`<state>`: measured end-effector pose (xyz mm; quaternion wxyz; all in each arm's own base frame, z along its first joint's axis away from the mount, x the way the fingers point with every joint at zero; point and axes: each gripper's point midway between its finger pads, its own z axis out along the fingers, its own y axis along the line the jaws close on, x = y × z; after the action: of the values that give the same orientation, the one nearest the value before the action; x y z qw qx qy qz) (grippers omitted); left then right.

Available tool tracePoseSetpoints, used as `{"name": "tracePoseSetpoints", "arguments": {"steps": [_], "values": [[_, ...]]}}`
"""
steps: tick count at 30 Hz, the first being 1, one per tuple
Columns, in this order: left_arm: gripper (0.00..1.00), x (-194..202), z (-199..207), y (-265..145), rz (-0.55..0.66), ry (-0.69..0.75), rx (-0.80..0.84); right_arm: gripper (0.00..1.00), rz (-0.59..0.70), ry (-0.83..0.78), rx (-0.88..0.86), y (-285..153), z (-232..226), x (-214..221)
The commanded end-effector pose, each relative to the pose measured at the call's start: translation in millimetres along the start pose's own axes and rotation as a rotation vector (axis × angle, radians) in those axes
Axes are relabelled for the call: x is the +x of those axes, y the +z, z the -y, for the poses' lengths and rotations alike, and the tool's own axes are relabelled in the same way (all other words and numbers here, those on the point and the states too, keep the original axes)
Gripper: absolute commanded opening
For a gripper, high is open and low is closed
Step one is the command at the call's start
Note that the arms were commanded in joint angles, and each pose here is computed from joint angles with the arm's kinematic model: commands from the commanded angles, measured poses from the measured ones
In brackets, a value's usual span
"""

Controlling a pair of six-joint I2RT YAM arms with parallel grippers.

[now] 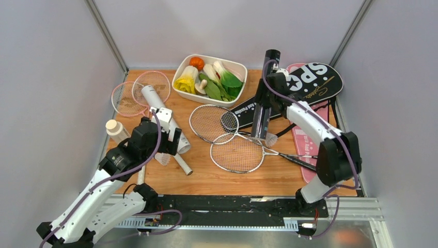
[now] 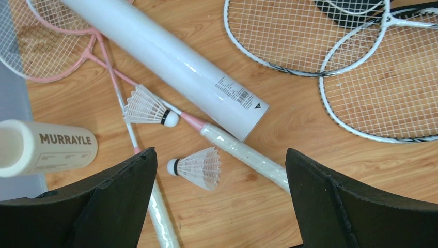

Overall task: Pack up the badminton gear
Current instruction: Place the shuttle tube at the center of the board.

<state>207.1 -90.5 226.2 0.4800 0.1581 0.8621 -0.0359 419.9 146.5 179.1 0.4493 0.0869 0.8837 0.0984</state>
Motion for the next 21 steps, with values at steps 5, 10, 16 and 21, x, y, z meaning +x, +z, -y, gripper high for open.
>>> {"name": "tracePoseSetpoints", "arguments": {"steps": [5, 10, 16, 21], "values": [[1.00, -1, -1, 5, 0.049, -0.055, -0.018, 0.61, -0.077, 0.057, -0.009, 63, -11, -18], [1.00, 6, -15, 13, 0.020, -0.103, -0.130, 0.63, -0.151, 0.049, 0.063, 99, 7, 7], [1.00, -4, -24, 20, 0.037, -0.187, -0.222, 0.74, -0.194, 0.014, 0.067, 119, 10, 22], [0.99, -15, -27, 35, 0.011, -0.335, -0.238, 0.93, -0.142, -0.009, 0.080, 107, 11, 2]]}}
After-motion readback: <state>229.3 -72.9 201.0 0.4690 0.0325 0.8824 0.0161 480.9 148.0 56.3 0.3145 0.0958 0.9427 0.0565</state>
